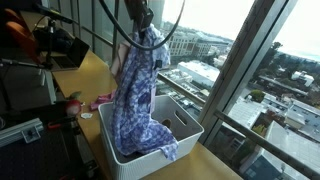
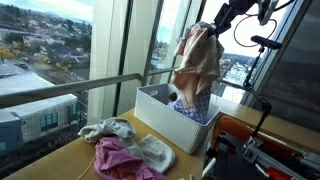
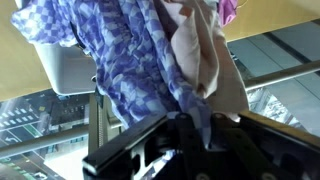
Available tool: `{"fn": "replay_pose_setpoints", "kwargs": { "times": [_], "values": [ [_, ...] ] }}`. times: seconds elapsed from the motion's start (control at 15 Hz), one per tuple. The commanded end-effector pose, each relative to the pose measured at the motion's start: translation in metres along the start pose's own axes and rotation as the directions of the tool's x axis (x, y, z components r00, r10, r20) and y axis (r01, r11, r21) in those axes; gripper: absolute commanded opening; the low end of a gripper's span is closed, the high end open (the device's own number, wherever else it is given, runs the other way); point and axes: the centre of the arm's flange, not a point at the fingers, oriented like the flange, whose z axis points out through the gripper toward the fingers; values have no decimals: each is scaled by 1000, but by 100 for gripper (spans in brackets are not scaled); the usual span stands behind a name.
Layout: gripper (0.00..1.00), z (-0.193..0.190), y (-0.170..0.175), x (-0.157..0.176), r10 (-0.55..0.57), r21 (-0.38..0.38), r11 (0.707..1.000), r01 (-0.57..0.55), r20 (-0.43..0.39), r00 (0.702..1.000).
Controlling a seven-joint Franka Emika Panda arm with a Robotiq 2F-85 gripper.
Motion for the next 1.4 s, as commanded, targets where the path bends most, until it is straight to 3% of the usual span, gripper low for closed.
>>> {"fn": "replay_pose_setpoints", "kwargs": {
  "times": [0.0, 0.27, 0.73, 1.0, 1.07, 1.13, 1.33],
  "values": [
    [3, 31, -10, -10, 1, 33, 999, -1, 3, 1000],
    [3, 53, 22, -3, 34, 26, 999, -35, 35, 999],
    [3, 78, 113, 26, 127, 7, 992, -128, 61, 990],
    [3, 104, 116, 29, 131, 21, 991, -133, 89, 987],
    [38, 110, 112, 29, 125, 23, 992, -128, 102, 987],
    [39, 115, 107, 30, 116, 19, 993, -119, 109, 987],
    [58, 117, 98, 38, 89, 15, 996, -92, 112, 990]
  ]
}}
